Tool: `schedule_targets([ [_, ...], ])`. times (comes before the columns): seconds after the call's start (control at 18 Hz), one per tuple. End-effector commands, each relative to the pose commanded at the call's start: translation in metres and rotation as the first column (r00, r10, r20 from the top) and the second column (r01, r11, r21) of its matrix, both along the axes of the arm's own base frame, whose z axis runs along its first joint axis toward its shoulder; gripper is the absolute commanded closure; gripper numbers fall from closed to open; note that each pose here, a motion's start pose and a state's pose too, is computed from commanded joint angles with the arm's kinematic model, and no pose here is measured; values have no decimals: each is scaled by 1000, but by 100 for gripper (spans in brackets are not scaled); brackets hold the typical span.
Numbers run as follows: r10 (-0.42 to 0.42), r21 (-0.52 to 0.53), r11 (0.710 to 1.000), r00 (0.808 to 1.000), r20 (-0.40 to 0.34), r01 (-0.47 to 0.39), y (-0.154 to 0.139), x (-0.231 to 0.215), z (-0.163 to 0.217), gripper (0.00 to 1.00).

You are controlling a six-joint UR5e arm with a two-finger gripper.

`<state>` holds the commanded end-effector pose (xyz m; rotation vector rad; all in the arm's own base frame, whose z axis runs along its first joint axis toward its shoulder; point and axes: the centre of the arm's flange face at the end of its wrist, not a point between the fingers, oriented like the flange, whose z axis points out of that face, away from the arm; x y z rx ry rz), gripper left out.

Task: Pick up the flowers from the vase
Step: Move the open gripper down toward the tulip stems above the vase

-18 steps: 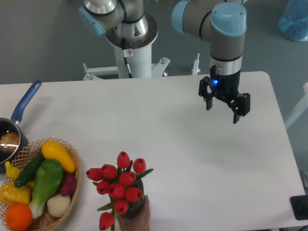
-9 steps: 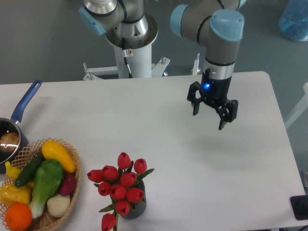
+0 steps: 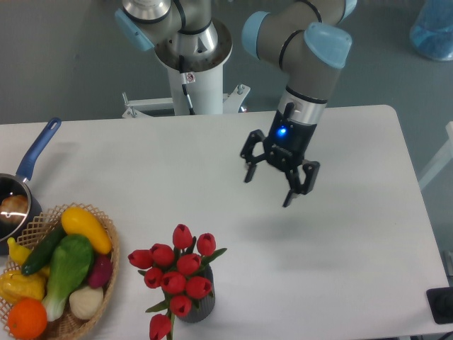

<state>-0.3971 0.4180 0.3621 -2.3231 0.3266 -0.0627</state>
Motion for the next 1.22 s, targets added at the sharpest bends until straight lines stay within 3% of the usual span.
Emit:
schedule_targets([
  [0.17, -4, 10, 1000, 1000, 29, 4, 10, 9, 2, 0],
  [0.33, 15, 4, 1000, 993, 121, -16, 28, 14, -11, 0],
  [0.67, -9, 9, 1000, 985, 173, 8, 75, 10, -18, 0],
  [1.22, -43, 43, 998, 990, 136, 38, 120, 2, -21, 0],
])
